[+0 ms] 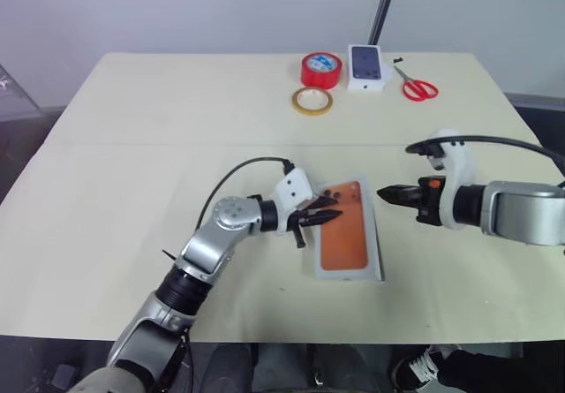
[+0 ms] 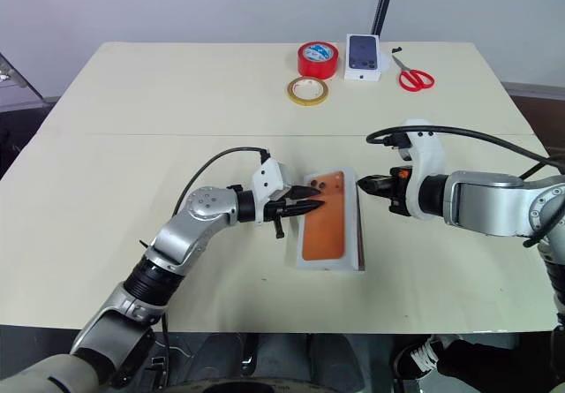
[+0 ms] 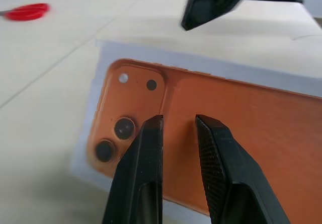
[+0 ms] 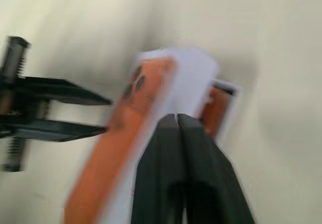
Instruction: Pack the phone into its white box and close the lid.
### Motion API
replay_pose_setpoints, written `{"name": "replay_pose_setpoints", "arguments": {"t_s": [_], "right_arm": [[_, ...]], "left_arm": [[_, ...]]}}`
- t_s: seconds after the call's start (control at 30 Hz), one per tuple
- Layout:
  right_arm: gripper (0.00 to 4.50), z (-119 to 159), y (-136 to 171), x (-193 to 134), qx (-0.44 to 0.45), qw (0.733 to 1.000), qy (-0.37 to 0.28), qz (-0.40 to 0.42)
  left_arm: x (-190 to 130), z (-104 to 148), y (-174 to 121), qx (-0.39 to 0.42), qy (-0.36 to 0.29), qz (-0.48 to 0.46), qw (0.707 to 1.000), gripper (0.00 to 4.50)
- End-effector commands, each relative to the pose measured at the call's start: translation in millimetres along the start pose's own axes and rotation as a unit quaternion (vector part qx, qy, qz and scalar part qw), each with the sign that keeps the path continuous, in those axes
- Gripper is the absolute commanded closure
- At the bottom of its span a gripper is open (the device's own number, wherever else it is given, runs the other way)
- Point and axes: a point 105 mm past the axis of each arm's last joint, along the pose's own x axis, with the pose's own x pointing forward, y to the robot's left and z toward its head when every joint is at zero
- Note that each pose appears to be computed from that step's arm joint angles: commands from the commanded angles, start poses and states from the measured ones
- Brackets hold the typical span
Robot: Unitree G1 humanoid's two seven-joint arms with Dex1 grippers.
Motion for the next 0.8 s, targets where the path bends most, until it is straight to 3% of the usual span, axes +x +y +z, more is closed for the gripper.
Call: {"name": "replay_pose_setpoints", "arguments": {"t_s": [0.03, 0.23, 0.47, 0.8], "right_arm": [[4.43, -1, -3, -1, -0.093, 0.995, 0.010, -0.031], [4.43, -18, -18, 5, -0.202, 0.976, 0.046, -0.073], [4.43, -28, -21, 10, -0.227, 0.970, 0.052, -0.064], [4.43, -30, -21, 14, -0.247, 0.966, 0.057, -0.054]], "left_arm": [[1, 12, 0, 0.008, -0.016, -0.001, 1.000, 3.44], [-18, 15, 14, 0.004, -0.014, 0.042, 0.999, 3.44], [-50, -13, 23, -0.013, 0.076, 0.050, 0.996, 3.44], [-18, -35, 0, -0.001, 0.130, -0.023, 0.991, 3.44]]}}
